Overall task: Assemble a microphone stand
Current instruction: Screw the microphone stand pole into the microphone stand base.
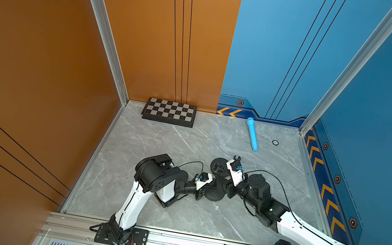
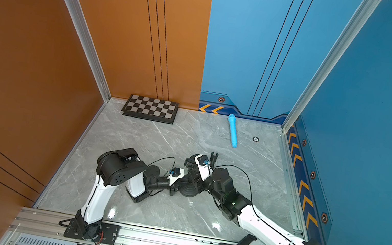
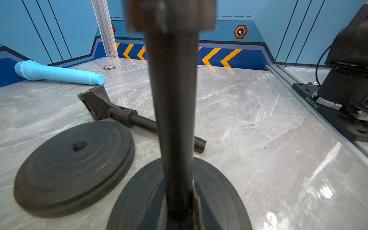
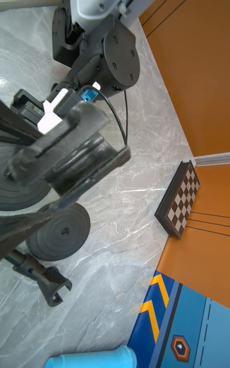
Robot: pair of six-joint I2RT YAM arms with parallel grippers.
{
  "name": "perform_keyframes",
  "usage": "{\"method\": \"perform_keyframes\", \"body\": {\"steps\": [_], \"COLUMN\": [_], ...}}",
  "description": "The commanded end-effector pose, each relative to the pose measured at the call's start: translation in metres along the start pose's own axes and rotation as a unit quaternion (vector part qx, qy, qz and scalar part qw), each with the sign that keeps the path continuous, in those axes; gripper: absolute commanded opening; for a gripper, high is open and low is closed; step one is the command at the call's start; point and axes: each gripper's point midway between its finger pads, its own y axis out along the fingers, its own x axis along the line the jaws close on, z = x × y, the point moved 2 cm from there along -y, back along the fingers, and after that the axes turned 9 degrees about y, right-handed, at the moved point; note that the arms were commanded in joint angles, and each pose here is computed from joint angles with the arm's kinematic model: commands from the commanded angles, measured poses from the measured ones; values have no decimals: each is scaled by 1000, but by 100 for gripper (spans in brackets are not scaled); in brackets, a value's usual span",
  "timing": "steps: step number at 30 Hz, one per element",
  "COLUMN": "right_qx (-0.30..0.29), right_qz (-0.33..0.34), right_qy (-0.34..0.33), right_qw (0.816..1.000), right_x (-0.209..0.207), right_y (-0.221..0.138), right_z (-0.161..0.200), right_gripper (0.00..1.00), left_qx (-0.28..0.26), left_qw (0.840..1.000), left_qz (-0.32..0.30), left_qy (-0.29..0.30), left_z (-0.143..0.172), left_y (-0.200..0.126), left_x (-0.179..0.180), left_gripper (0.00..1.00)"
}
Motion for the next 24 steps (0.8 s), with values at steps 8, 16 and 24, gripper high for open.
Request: {"method": "perform_keyframes", "body": {"steps": [8,16,24], "right_qx": [46,43,38], "right_qz": [-176,-217,-92], "right_qy": [-49,-46,4], "right_qw": [982,974,995], "right_x": [7,15,-5], "right_y": [7,22,38], "right_z": [8,-8,2], "right_gripper": [57,40,0], "left_qx": [119,120,124], "left_qw": [989,989,988], "left_qz": [30,26,26], "left_qy": [-84,-84,-86], "left_z": [69,69,73], "left_y": [-12,-12,-12], "left_x": [-25,-24,-25], "left_gripper": [22,22,22]}}
